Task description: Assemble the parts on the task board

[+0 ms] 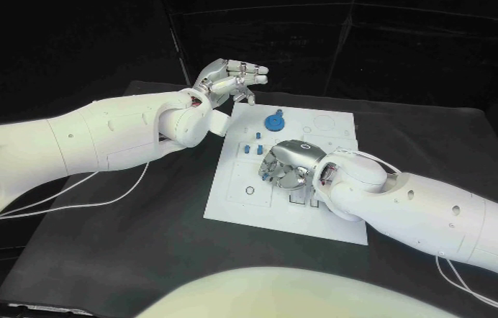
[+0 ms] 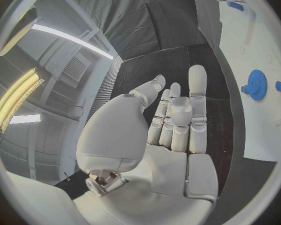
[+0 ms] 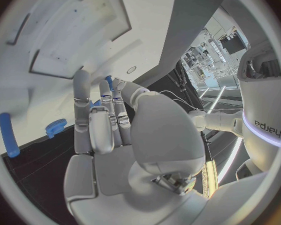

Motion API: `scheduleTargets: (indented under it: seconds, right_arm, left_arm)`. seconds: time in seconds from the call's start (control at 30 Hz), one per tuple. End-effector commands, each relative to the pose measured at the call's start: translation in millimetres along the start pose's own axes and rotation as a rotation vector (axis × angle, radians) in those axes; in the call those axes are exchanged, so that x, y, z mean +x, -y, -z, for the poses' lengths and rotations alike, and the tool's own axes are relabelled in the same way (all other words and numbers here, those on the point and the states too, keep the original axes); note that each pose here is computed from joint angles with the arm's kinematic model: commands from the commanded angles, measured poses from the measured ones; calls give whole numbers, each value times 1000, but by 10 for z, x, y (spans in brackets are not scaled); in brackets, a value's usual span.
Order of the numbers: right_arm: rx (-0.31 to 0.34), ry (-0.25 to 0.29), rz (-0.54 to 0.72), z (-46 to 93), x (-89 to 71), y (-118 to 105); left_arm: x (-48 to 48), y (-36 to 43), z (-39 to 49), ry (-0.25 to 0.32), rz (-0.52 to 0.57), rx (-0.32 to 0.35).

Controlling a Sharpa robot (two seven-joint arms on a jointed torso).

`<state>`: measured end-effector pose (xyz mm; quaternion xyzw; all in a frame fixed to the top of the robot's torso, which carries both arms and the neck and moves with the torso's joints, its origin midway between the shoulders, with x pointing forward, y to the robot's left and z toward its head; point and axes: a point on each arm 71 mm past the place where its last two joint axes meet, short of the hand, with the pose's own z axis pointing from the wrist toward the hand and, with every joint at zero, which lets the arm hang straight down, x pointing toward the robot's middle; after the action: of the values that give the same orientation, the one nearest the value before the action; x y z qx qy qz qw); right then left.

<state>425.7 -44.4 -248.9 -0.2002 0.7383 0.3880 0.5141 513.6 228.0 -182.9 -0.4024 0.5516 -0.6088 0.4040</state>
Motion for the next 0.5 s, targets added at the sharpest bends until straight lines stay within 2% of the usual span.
scheduleTargets:
  seconds: [0.03, 0.5]
  right_arm:
    - [-12, 2, 0, 1, -1, -12]
    - [34, -33, 17, -19, 29, 46]
  left_arm:
    - [12, 12, -6, -14, 7, 4]
    - [13, 15, -6, -15, 7, 4]
